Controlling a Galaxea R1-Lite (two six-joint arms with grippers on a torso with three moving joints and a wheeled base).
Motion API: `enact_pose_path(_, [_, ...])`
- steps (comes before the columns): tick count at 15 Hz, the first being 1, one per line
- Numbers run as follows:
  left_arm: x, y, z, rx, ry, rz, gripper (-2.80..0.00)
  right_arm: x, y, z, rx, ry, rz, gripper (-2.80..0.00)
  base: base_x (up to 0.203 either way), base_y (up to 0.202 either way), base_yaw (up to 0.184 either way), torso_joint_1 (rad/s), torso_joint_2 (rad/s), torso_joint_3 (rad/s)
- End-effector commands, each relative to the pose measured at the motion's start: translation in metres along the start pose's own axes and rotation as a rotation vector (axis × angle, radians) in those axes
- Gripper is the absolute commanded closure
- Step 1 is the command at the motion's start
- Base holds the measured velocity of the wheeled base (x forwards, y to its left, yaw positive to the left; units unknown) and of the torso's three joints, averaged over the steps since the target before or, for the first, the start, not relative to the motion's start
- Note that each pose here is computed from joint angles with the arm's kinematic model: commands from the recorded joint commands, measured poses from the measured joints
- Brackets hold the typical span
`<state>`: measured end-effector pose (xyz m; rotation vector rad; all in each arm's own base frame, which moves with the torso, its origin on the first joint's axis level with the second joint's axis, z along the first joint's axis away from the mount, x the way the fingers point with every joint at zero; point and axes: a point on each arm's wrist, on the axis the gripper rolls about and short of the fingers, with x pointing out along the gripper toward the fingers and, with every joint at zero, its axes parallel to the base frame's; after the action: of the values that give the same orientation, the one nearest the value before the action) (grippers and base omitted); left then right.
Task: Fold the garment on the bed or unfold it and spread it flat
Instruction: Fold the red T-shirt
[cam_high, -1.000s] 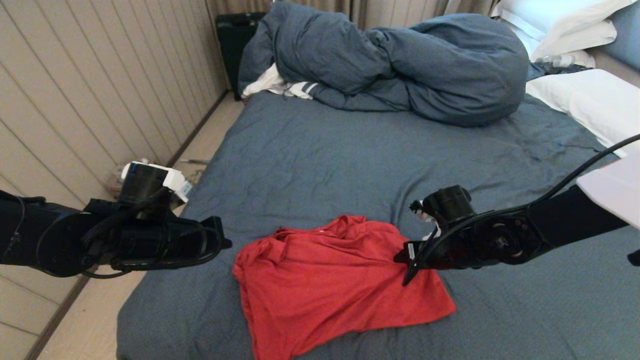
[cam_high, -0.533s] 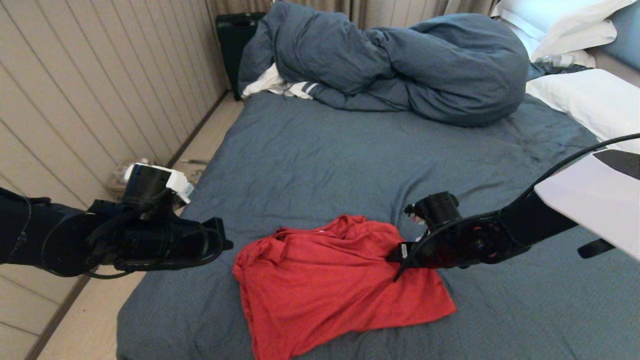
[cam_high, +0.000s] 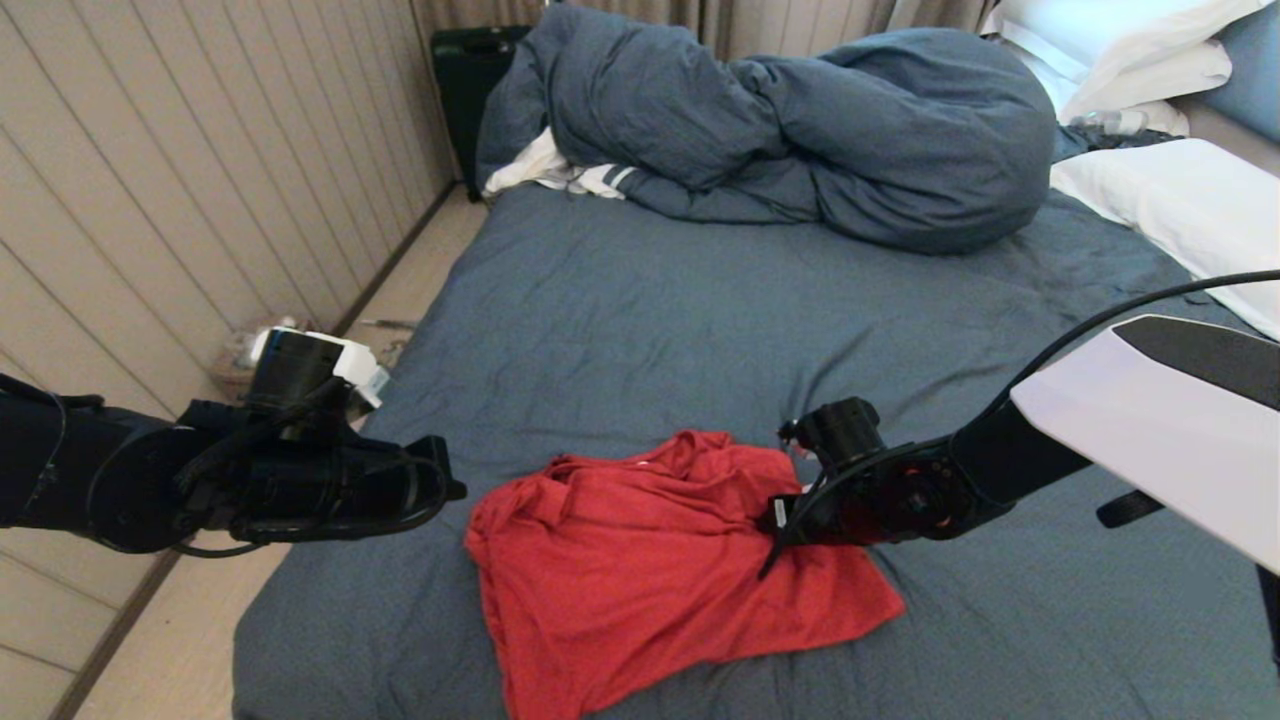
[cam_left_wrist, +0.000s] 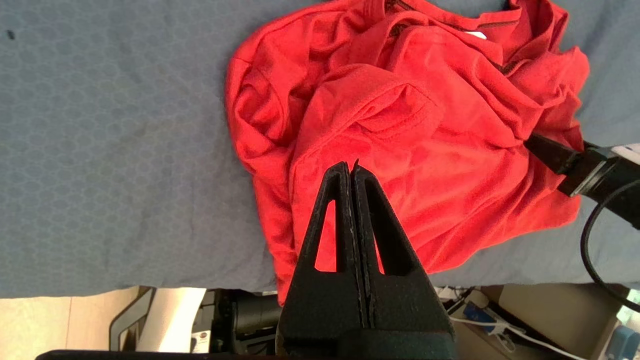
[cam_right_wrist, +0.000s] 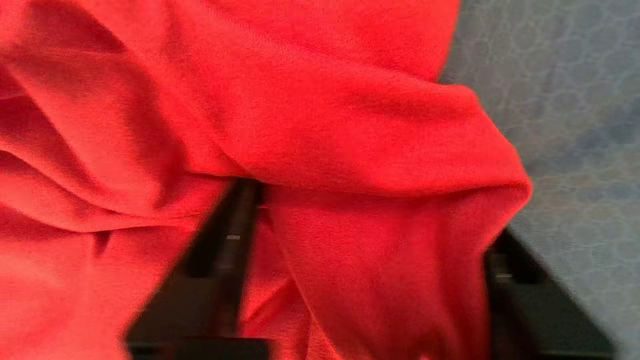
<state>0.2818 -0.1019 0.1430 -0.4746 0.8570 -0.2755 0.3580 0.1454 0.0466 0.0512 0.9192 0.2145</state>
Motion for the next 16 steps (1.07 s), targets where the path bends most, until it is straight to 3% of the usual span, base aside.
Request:
enact_pose_path(1, [0.001, 0.000, 0.000, -0.004, 0.002, 0.001, 0.00, -0.002, 0.000, 0.000, 0.004, -0.002, 0.001, 0.00, 0.000, 0.000, 0.000, 0.000, 0.00, 0.000])
enact_pose_path(5, [0.001, 0.000, 0.000, -0.004, 0.003, -0.001, 0.00, -0.027, -0.001, 0.015, 0.027, -0.090, 0.019, 0.00, 0.000, 0.000, 0.000, 0.000, 0.00, 0.000])
enact_pose_path(9, [0.000, 0.000, 0.000, -0.003, 0.002, -0.001, 0.00, -0.041, -0.006, 0.014, 0.028, -0.104, 0.013, 0.00, 0.000, 0.000, 0.000, 0.000, 0.00, 0.000])
enact_pose_path(16, [0.001, 0.001, -0.001, -0.005, 0.008, 0.003, 0.00, -0.071, -0.074, 0.020, 0.088, -0.149, -0.113, 0.00, 0.000, 0.000, 0.000, 0.000, 0.00, 0.000])
